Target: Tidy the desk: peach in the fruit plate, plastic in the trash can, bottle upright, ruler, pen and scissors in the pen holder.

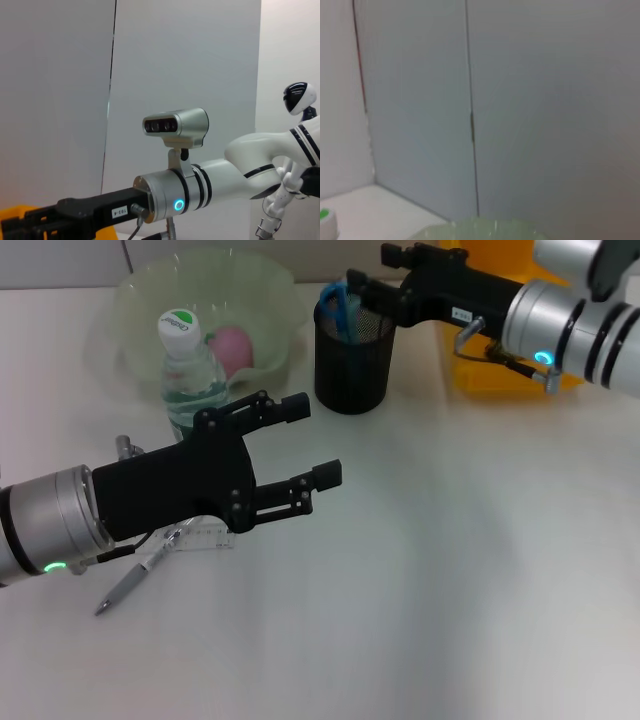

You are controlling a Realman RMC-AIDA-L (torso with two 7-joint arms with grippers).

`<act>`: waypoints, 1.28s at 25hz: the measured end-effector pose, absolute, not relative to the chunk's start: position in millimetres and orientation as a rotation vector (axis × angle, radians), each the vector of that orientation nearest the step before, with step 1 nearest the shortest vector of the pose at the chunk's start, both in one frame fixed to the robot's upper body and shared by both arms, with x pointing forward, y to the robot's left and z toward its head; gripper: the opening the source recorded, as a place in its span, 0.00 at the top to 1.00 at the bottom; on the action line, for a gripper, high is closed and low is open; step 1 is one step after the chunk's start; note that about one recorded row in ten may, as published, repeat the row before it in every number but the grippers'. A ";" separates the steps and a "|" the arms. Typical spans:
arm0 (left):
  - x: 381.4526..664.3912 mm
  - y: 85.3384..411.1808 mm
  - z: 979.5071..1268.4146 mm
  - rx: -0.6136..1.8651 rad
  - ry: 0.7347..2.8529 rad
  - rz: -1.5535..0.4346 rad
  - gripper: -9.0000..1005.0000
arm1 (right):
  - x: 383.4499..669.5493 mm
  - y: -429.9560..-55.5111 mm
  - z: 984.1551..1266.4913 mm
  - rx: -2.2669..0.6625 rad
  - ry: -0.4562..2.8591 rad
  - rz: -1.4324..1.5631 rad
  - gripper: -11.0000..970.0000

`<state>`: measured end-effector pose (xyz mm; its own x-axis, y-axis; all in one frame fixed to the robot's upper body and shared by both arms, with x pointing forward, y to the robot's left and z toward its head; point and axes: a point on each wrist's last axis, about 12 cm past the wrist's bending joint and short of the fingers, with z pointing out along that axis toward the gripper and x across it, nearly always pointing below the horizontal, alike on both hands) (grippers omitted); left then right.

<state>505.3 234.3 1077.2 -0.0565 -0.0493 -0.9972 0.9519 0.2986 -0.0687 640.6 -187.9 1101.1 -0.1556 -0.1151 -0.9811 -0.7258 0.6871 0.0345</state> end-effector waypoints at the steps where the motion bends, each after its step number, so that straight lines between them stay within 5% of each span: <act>1: 505.2 234.3 1077.2 0.922 1.355 -1.045 0.22 | 639.3 -189.9 1101.2 -0.675 1.660 0.626 0.39; 7: 505.1 234.8 1077.5 0.918 1.354 -1.048 0.22 | 617.6 -214.1 1105.0 -0.616 1.551 0.713 0.39; 23: 517.0 243.5 1097.4 0.931 1.441 -1.111 0.22 | 496.7 -297.8 1064.5 -0.336 1.423 0.875 0.39; 32: 541.3 246.1 1143.6 1.224 1.787 -0.900 0.22 | 493.8 -292.7 1056.1 -0.313 1.456 0.906 0.39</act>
<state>541.3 246.1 1143.6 -0.2370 0.4015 -0.8847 0.9498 0.2872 -0.1241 493.8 -292.7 1056.1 -0.1337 0.3361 -0.9323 -0.6878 0.6458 0.3315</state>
